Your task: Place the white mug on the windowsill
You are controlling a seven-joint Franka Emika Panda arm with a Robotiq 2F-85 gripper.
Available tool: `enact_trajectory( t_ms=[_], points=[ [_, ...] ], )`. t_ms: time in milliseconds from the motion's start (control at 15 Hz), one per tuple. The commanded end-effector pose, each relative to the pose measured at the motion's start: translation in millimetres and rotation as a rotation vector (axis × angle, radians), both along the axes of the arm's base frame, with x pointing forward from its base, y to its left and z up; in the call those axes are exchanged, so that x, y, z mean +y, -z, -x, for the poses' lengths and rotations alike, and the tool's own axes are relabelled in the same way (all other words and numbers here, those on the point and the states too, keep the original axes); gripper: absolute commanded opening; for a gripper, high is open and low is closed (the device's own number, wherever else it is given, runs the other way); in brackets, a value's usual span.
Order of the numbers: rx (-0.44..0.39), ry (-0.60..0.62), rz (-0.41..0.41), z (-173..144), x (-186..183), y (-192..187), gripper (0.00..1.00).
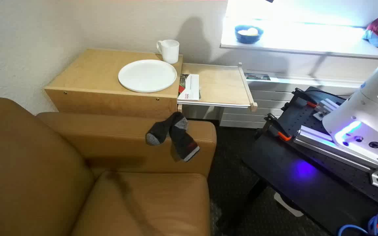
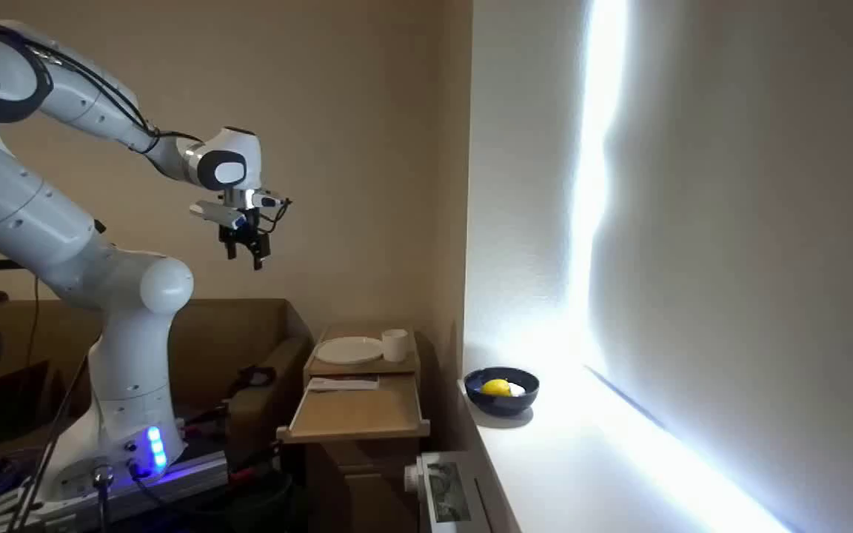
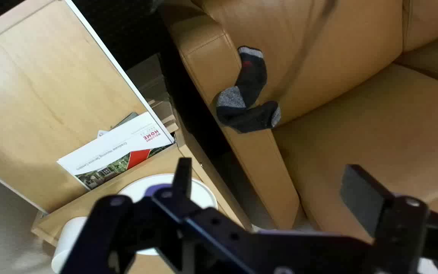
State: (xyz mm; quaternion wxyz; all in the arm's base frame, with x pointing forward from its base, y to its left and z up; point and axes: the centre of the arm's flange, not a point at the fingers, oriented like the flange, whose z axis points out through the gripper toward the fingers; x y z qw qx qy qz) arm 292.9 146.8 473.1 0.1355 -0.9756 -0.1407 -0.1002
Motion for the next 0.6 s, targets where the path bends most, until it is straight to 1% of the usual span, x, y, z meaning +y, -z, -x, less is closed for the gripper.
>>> enact_trajectory(
  t_ms=[0,333,400,467,533],
  points=[
    [0.0,0.0,0.0,0,0,0,1.0],
    [0.0,0.0,0.0,0,0,0,1.0],
    [0.037,0.083,0.049,-20,-16,18,1.0],
    [0.016,0.146,0.09,-27,-24,27,1.0],
    [0.021,0.192,0.105,-51,-38,50,1.0]
  ],
)
